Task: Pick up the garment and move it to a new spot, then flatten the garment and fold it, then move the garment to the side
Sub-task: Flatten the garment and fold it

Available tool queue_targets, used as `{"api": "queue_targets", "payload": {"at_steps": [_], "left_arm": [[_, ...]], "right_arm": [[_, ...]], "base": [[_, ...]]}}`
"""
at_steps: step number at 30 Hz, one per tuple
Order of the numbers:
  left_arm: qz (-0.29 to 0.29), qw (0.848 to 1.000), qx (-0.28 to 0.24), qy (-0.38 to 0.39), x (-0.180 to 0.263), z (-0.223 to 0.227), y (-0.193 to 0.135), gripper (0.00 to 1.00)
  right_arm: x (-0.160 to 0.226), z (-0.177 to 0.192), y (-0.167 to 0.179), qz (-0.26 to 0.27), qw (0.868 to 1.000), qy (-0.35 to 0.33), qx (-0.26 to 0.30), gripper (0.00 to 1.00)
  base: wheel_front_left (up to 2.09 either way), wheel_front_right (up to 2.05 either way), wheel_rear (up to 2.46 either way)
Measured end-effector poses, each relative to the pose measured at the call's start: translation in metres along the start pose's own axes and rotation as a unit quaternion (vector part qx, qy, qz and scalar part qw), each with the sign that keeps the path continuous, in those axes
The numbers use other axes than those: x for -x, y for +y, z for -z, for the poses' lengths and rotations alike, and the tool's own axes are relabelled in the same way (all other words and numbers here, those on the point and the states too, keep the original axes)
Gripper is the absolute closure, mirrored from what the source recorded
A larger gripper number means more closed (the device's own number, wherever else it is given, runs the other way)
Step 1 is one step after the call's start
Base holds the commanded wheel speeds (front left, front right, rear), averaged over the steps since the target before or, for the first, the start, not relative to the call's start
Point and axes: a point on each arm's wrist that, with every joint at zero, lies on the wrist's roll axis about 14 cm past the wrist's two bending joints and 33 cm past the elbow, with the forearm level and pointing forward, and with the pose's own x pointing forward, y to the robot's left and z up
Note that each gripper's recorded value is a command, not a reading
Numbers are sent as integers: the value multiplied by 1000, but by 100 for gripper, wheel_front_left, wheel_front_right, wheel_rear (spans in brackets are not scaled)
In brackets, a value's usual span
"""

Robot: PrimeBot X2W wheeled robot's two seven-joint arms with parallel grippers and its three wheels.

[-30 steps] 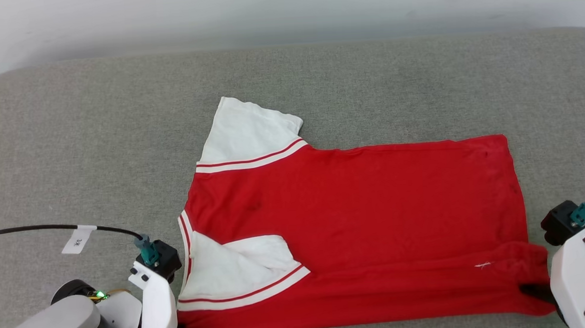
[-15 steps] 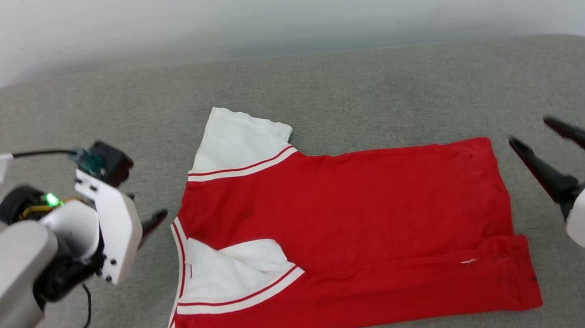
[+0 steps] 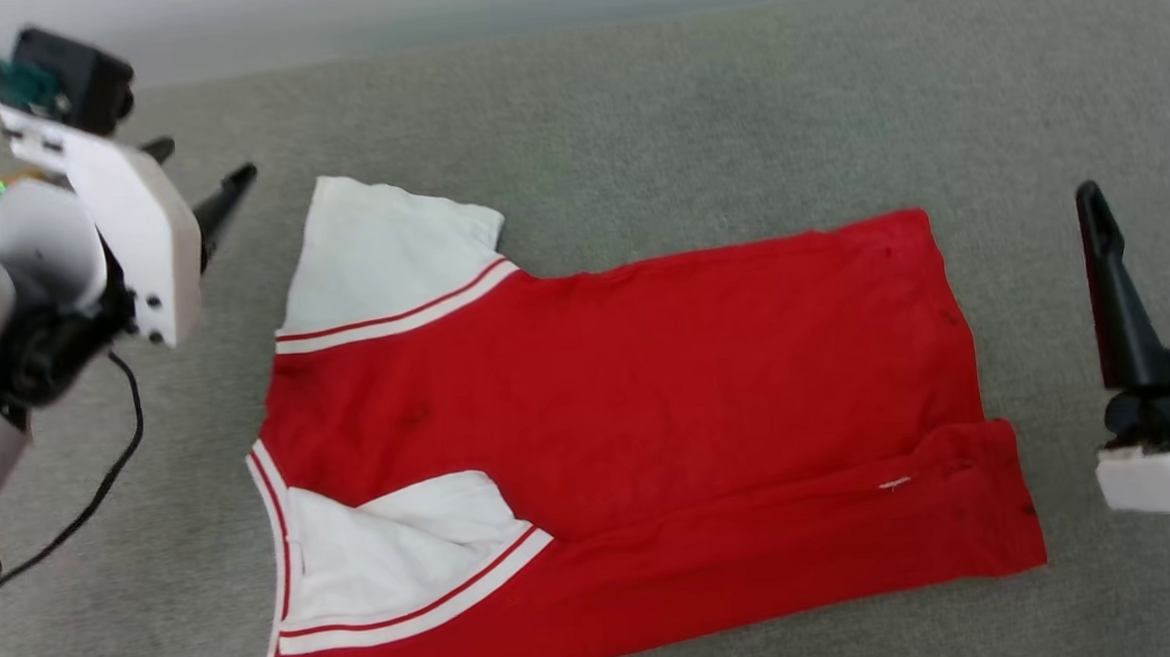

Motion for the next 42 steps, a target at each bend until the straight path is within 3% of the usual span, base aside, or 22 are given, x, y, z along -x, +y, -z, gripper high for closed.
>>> {"api": "queue_targets", "payload": {"at_steps": [4, 12, 18, 27, 28, 29, 37, 42], "left_arm": [[30, 998, 41, 45, -28, 1, -6, 0], [51, 980, 51, 186, -76, 24, 0, 0], [54, 955, 35, 291, -108, 63, 0, 0], [78, 936, 15, 342, -138, 97, -11, 0], [82, 937, 15, 340, -138, 96, -12, 62], [84, 937, 16, 339, -137, 96, -13, 100], [91, 947, -21, 306, -124, 77, -21, 100], [91, 958, -42, 270, -104, 54, -23, 100]], "right_arm": [[12, 21, 3, 12, 999, 30, 0, 0], [5, 54, 6, 16, 998, 63, -4, 0], [-1, 85, 8, 11, 995, 96, -3, 0], [0, 115, 2, 14, 991, 130, 0, 0], [-1, 115, 1, 14, 991, 130, 2, 0], [-3, 113, 0, 13, 992, 126, 4, 0], [-33, 80, -20, -1, 995, 86, 53, 0], [-51, 69, -29, -33, 985, 142, 94, 0]], "base": [[0, 0, 0], [0, 0, 0], [0, 0, 0], [0, 0, 0], [0, 0, 0], [0, 0, 0], [0, 0, 0], [0, 0, 0]]}}
